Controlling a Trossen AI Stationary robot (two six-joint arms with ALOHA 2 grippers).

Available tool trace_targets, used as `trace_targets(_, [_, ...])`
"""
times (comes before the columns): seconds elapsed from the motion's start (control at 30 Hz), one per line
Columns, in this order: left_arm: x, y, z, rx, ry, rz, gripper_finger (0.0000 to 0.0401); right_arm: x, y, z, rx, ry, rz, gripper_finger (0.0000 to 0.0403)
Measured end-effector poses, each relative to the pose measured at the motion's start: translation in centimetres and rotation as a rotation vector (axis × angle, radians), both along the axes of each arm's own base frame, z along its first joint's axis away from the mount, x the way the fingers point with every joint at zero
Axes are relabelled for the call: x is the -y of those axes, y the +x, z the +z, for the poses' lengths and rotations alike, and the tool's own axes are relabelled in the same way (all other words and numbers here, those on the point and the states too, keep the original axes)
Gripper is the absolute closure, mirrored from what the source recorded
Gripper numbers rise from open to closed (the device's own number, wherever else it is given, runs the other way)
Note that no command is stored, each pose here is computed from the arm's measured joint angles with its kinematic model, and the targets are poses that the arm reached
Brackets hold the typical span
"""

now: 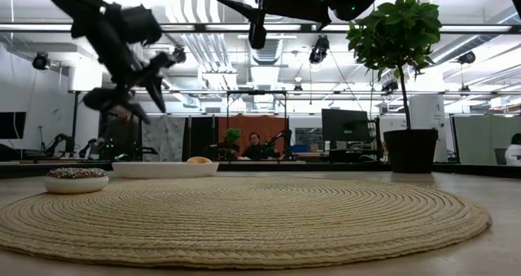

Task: Pick & Place donuts
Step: Put the small brown donut into the white plate

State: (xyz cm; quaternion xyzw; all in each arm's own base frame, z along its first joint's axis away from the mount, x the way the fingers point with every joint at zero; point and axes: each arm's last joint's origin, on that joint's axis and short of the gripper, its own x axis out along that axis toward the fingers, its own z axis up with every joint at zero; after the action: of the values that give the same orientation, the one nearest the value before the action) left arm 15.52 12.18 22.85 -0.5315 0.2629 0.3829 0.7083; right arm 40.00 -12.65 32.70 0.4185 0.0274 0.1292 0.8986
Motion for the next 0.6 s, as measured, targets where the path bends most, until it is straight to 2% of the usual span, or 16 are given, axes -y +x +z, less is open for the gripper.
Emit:
trace_targets(0.23, [1.9,1.0,2.9,-0.053,0.082,-0.221,0.0247,-0.2,-0.1,0.0,-0.002,-0.003,0.056,0.0268])
trace_targets(0.4, [3.8,1.2,3.4,-0.039,0.110,-0.266,0.0247,-0.2,-0.1,0.1,-0.005,-0.002,0.095,0.0267])
trace_targets(0.6, [6.2,1.2,4.1,0.009,0.112,-0.254,0.0247,-0.5,-0.4,-0.3,-0.046,0.006,0.190,0.0270])
